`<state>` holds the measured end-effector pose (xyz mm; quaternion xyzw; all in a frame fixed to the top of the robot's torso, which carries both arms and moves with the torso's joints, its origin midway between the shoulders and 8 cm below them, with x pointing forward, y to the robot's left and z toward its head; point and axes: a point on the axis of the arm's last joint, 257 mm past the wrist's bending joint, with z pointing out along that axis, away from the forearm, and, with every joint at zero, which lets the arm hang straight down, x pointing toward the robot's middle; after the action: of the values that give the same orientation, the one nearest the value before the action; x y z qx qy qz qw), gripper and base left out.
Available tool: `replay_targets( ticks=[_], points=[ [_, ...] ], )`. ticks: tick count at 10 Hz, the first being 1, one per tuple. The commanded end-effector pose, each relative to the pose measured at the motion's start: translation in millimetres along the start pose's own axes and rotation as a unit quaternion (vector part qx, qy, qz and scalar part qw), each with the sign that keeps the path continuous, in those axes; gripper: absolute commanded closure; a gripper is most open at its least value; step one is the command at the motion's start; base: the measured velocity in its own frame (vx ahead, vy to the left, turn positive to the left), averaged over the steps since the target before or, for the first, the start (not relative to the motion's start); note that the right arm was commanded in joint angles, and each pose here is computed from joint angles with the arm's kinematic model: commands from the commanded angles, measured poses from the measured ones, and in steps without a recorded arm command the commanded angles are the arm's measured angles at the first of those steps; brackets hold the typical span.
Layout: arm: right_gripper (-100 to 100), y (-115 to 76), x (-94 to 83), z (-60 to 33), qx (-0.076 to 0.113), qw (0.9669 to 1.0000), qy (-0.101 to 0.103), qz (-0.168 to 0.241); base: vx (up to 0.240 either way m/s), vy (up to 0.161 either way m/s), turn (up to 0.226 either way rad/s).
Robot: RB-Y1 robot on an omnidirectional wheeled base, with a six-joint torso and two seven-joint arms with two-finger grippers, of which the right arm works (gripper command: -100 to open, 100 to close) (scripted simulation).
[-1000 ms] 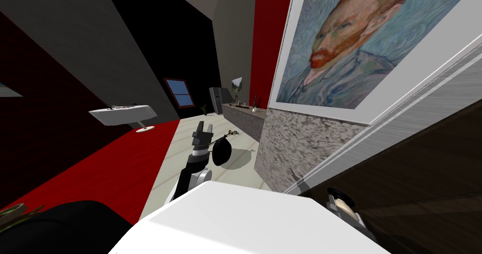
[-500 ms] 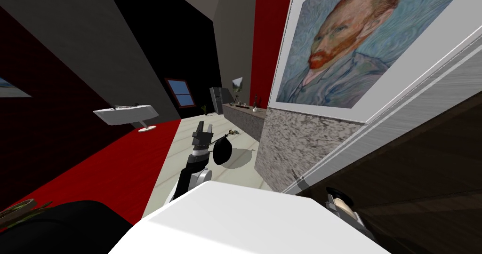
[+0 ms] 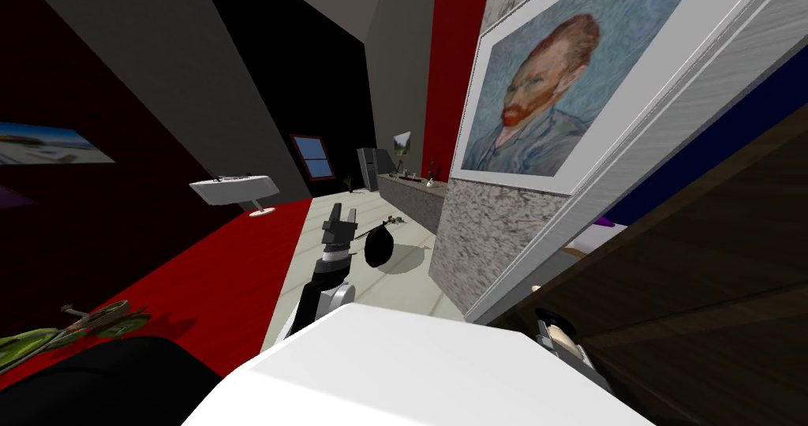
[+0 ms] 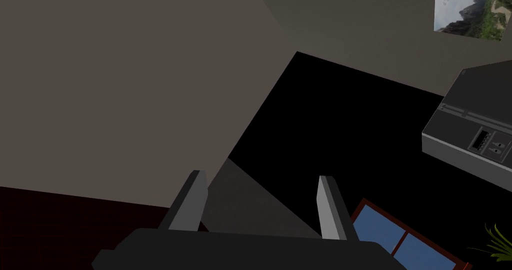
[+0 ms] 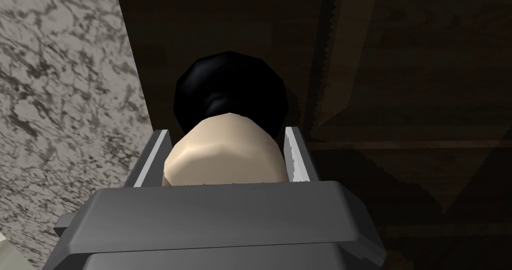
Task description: Pull the door open
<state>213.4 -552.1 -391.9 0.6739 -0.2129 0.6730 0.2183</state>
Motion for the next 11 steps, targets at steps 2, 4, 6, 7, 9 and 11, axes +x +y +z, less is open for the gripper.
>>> replay_targets(
  ticks=[2, 4, 6, 7, 9, 11],
  points=[
    [100, -14.2, 0.3, -5.7, 0.027, 0.9996, 0.0, 0.003, -0.231, 0.043, 0.04],
    [100, -16.0, 0.1, -6.3, 0.031, 0.9995, -0.001, 0.003, -0.183, 0.025, 0.046],
    [100, -30.8, -1.2, -14.4, 0.058, 0.9983, -0.003, 0.003, -0.2, 0.006, 0.067],
    [100, -35.6, -0.9, -17.0, 0.068, 0.9977, -0.002, 0.003, -0.252, 0.023, 0.05],
    [100, -48.2, -0.1, -24.5, 0.094, 0.9956, -0.001, 0.003, -0.247, 0.003, 0.058],
    [100, -58.6, 0.4, -31.6, 0.115, 0.9933, 0.0, 0.004, -0.229, 0.03, 0.047]
  ],
)
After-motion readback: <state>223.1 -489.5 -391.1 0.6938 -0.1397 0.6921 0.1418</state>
